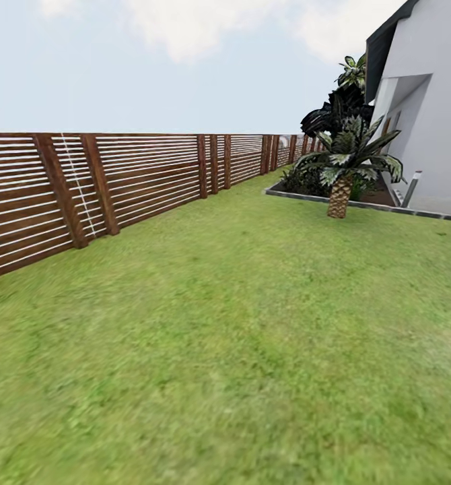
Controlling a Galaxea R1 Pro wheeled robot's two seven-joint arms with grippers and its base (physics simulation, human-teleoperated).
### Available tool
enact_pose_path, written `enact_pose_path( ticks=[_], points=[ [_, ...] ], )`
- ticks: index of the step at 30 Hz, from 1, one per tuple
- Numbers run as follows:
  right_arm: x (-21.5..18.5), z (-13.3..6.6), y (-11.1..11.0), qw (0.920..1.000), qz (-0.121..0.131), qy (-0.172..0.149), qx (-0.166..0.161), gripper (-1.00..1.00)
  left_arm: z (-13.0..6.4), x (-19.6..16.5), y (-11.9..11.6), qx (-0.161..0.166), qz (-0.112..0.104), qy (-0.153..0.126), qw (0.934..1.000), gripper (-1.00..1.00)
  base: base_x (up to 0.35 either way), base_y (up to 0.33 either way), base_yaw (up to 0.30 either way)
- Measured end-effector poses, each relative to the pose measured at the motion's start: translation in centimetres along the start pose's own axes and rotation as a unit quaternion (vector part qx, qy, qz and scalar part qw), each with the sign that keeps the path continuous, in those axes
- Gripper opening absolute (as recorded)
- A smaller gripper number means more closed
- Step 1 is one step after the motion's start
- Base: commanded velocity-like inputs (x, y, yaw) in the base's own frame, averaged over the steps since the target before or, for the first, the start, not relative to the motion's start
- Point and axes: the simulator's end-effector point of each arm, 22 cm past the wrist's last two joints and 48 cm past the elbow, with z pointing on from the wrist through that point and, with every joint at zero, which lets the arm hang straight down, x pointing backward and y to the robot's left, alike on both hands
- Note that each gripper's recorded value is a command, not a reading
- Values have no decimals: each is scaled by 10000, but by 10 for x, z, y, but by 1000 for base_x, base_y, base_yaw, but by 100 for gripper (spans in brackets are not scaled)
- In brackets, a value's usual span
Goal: Take the three Easter eggs out of the wicker basket on the lawn in the garden, then place them on the lawn next to a single tree (choose any tree) so that all three eggs are next to the same tree and none are left in the basket.
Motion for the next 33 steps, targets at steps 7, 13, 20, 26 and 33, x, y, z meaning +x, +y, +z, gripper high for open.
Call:
enact_pose_path(
  ticks=[7, 13, 20, 26, 33],
  points=[
    [1, -10, 0, 10000, 0, 4, 0, 100, -10, 2, 1, 1, 0, 1, 10000, 100, 325, 0, 0],
    [2, -18, 0, 10000, 0, 3, 0, 100, -18, 4, 1, 0, 0, 2, 10000, 100, 325, 0, 0],
    [4, -27, 0, 10000, 0, 6, 0, 100, -27, 6, 1, 3, 0, 3, 10000, 100, 325, 0, 0],
    [5, -35, 0, 10000, 0, 7, 0, 100, -34, 8, 2, 5, 2, 4, 10000, 100, 325, 0, 0],
    [7, -44, 0, 10000, 0, 8, 0, 100, -43, 11, 3, 2, 0, 6, 10000, 100, 325, 0, 0]
  ],
)
